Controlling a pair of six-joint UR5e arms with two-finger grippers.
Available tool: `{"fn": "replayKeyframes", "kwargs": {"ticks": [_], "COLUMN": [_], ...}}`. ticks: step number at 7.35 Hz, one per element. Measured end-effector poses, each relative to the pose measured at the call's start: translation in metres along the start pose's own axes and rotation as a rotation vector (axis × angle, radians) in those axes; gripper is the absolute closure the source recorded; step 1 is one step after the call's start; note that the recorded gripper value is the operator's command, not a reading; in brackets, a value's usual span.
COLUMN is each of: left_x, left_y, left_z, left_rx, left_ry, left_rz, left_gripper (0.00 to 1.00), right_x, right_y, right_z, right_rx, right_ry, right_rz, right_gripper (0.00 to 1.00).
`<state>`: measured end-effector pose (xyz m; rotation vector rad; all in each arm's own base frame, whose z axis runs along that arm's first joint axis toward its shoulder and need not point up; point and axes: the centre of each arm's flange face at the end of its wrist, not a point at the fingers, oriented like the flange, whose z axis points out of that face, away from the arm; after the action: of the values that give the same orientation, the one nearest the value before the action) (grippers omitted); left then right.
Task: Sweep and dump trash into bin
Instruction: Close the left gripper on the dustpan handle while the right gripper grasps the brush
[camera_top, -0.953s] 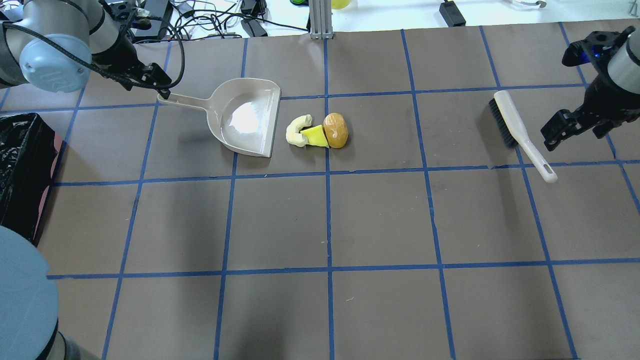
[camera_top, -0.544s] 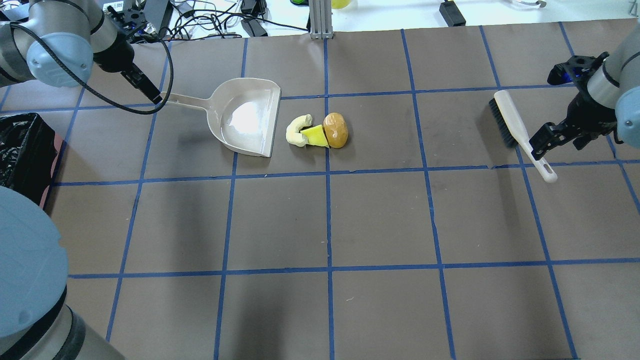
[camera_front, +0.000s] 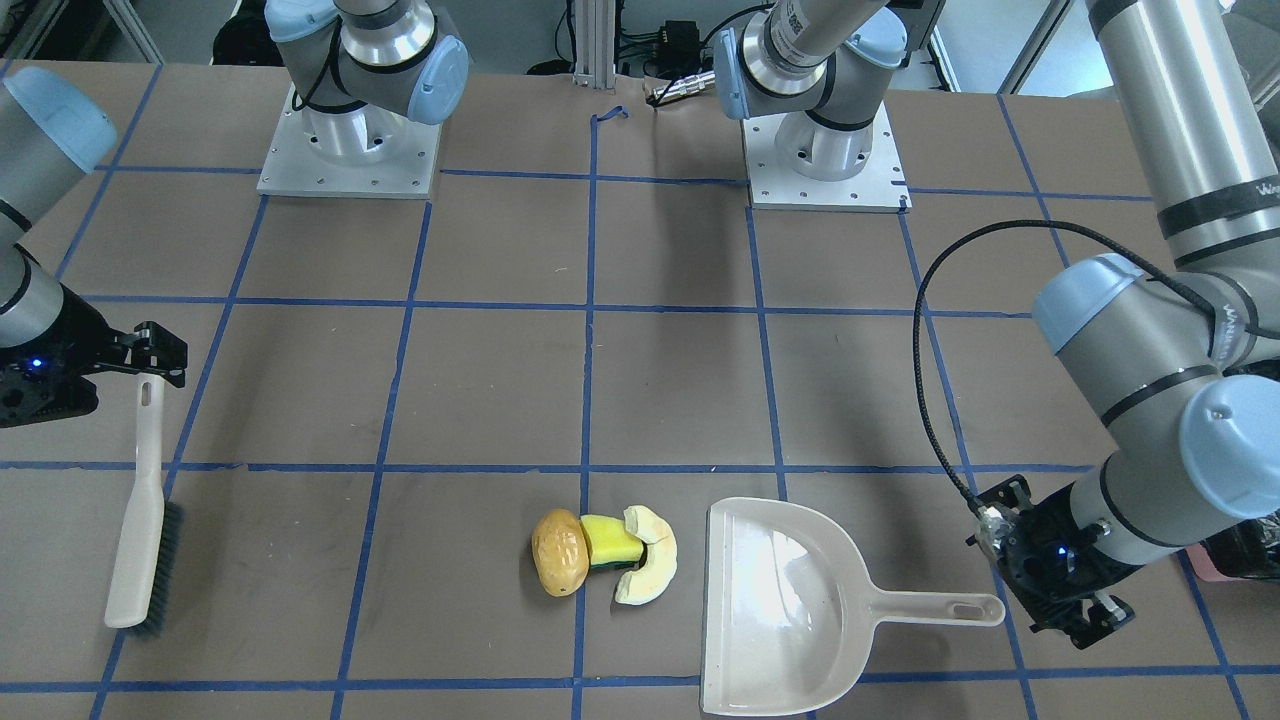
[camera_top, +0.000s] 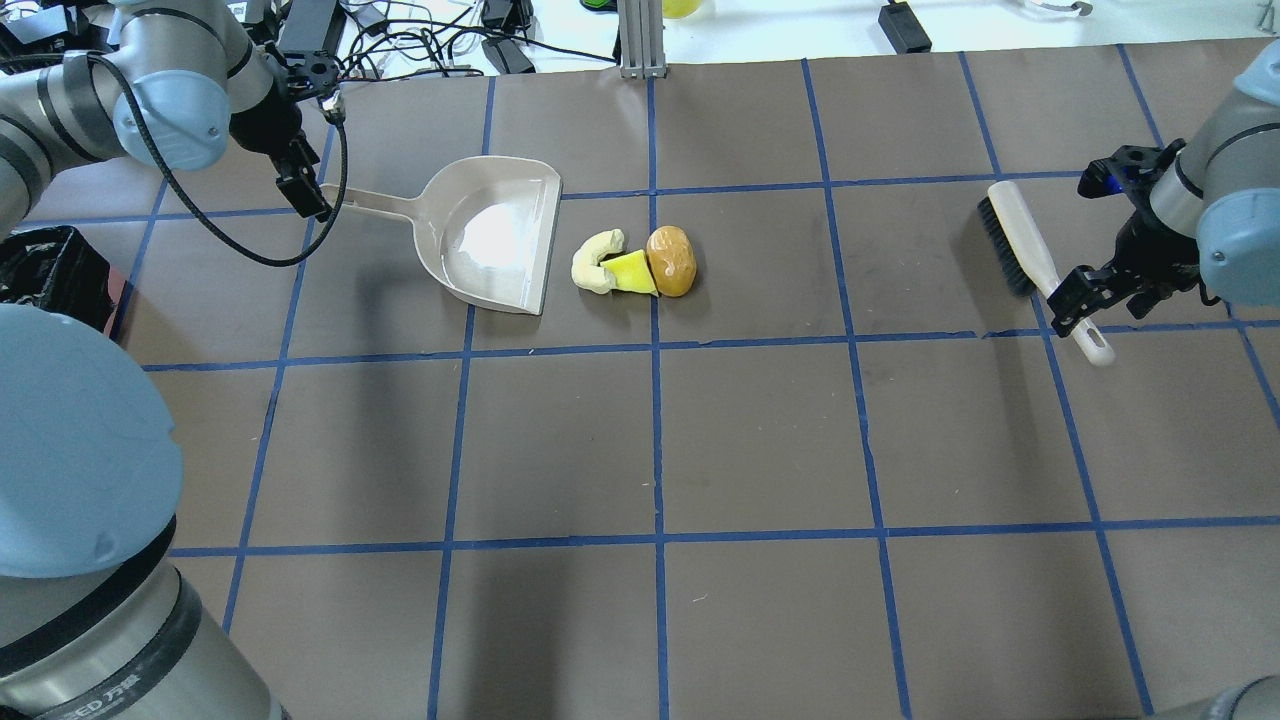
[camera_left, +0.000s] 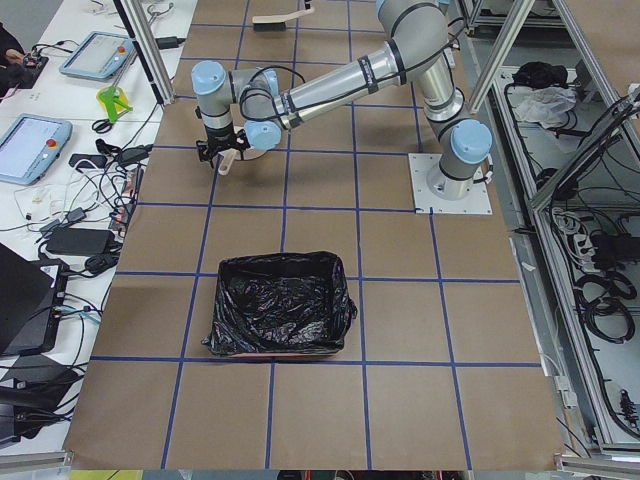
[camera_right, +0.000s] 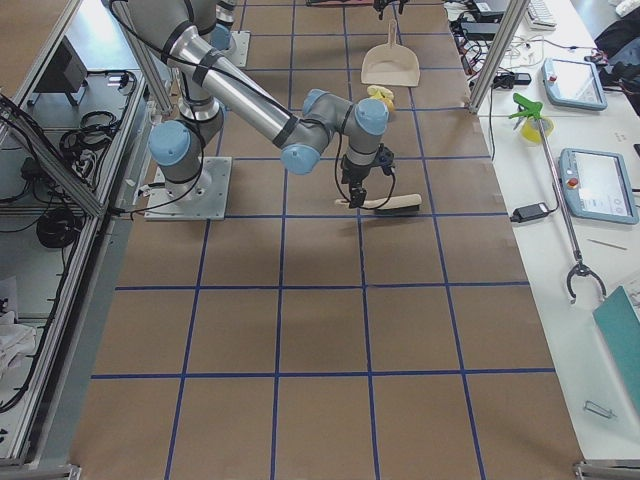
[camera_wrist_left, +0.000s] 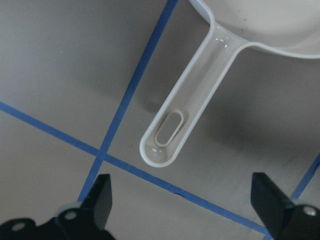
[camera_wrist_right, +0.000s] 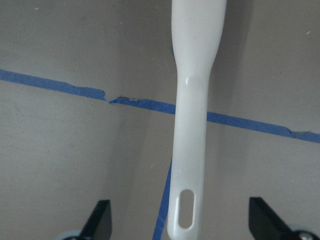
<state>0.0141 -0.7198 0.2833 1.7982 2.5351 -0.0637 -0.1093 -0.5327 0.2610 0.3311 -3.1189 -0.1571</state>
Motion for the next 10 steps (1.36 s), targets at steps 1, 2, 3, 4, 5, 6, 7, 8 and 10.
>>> {"fn": "replayKeyframes", "kwargs": {"ticks": [1, 2, 3, 4, 5, 6, 7, 8, 10], "left_x": [0.0, -0.002, -0.005, -0.008, -0.008, -0.007, -0.006, -0.004, -0.003], "left_y": [-0.015, -0.023, -0.026, -0.027, -0.028, -0.03, -0.03, -0.03, -0.028], "left_z": [0.0, 0.002, 0.005, 0.011, 0.017, 0.021, 0.023, 0.027, 0.032], "left_rx": [-0.004, -0.01, -0.012, -0.013, -0.014, -0.014, -0.014, -0.015, -0.018], "left_ry": [-0.006, -0.017, -0.031, -0.037, -0.034, -0.029, -0.024, -0.017, -0.001], "left_rz": [0.047, 0.091, 0.128, 0.146, 0.154, 0.158, 0.16, 0.162, 0.163], "left_gripper": [0.06, 0.06, 0.06, 0.08, 0.09, 0.09, 0.09, 0.09, 0.09], "right_x": [0.002, 0.003, 0.004, 0.005, 0.005, 0.005, 0.005, 0.006, 0.007], "right_y": [-0.003, -0.005, -0.007, -0.007, -0.008, -0.008, -0.008, -0.009, -0.008], "right_z": [0.009, 0.017, 0.022, 0.025, 0.027, 0.028, 0.029, 0.029, 0.03], "right_rx": [-0.009, -0.018, -0.022, -0.024, -0.027, -0.028, -0.029, -0.03, -0.037], "right_ry": [-0.005, -0.011, -0.014, -0.015, -0.017, -0.019, -0.019, -0.019, -0.011], "right_rz": [0.002, 0.003, 0.003, 0.003, 0.003, 0.003, 0.003, 0.001, -0.002], "right_gripper": [0.09, 0.21, 0.34, 0.34, 0.34, 0.34, 0.67, 0.99, 1.0]}}
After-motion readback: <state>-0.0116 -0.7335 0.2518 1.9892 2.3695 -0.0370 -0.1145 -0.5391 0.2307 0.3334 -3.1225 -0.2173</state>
